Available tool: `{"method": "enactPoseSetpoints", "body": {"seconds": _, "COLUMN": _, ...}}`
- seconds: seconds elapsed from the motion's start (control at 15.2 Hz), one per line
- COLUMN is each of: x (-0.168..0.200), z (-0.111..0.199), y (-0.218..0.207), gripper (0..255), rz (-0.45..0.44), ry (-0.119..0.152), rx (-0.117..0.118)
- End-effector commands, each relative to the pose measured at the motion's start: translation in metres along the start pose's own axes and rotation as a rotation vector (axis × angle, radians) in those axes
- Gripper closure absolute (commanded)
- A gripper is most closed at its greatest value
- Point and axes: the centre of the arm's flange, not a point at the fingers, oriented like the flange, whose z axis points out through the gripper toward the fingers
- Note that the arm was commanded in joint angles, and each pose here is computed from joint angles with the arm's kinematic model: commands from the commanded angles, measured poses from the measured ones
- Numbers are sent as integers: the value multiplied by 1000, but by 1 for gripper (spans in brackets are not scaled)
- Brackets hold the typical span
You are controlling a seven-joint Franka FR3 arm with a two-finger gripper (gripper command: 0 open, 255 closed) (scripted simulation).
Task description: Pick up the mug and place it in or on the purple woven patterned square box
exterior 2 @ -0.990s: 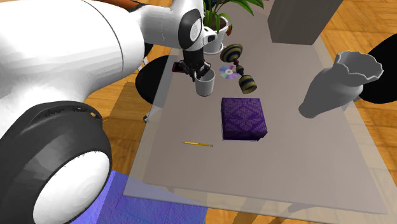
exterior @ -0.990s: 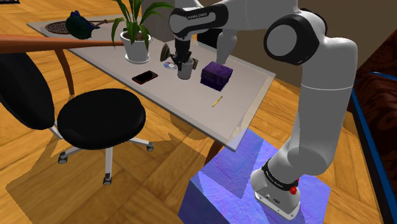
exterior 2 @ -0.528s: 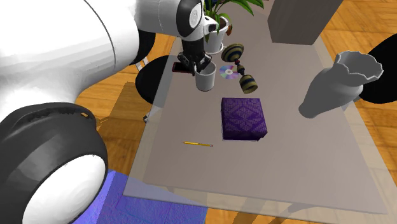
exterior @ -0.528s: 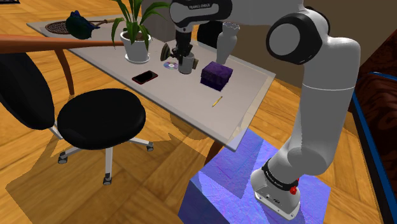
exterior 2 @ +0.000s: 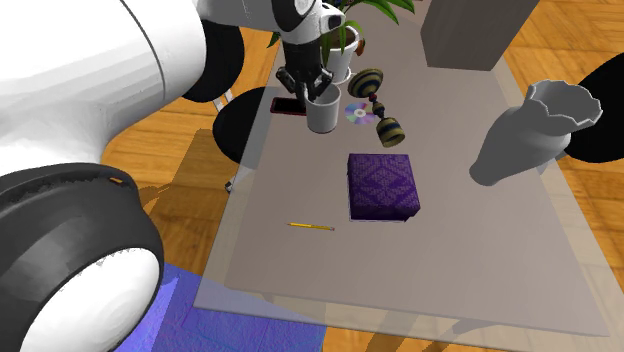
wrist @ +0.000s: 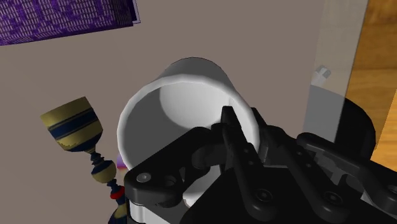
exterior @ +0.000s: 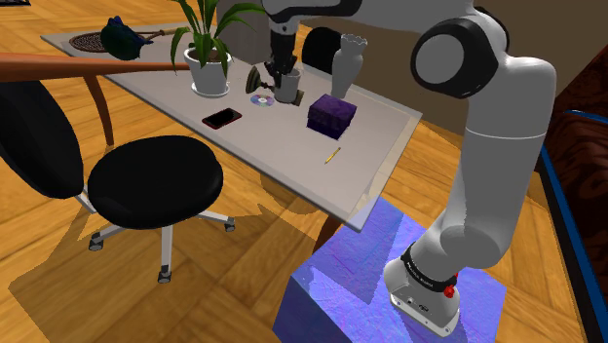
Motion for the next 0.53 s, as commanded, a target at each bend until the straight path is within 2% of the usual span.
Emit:
{"method": "enactPoseSetpoints", "body": {"seconds": 0.0, "x": 0, "z": -11, "y": 2, "gripper": 255, "rz": 0, "ry": 0, "rx": 0}}
{"method": "enactPoseSetpoints", "body": {"seconds": 0.46, "x": 0, "z": -48, "y": 4, "gripper": 255, "rz": 0, "ry": 0, "rx": 0}}
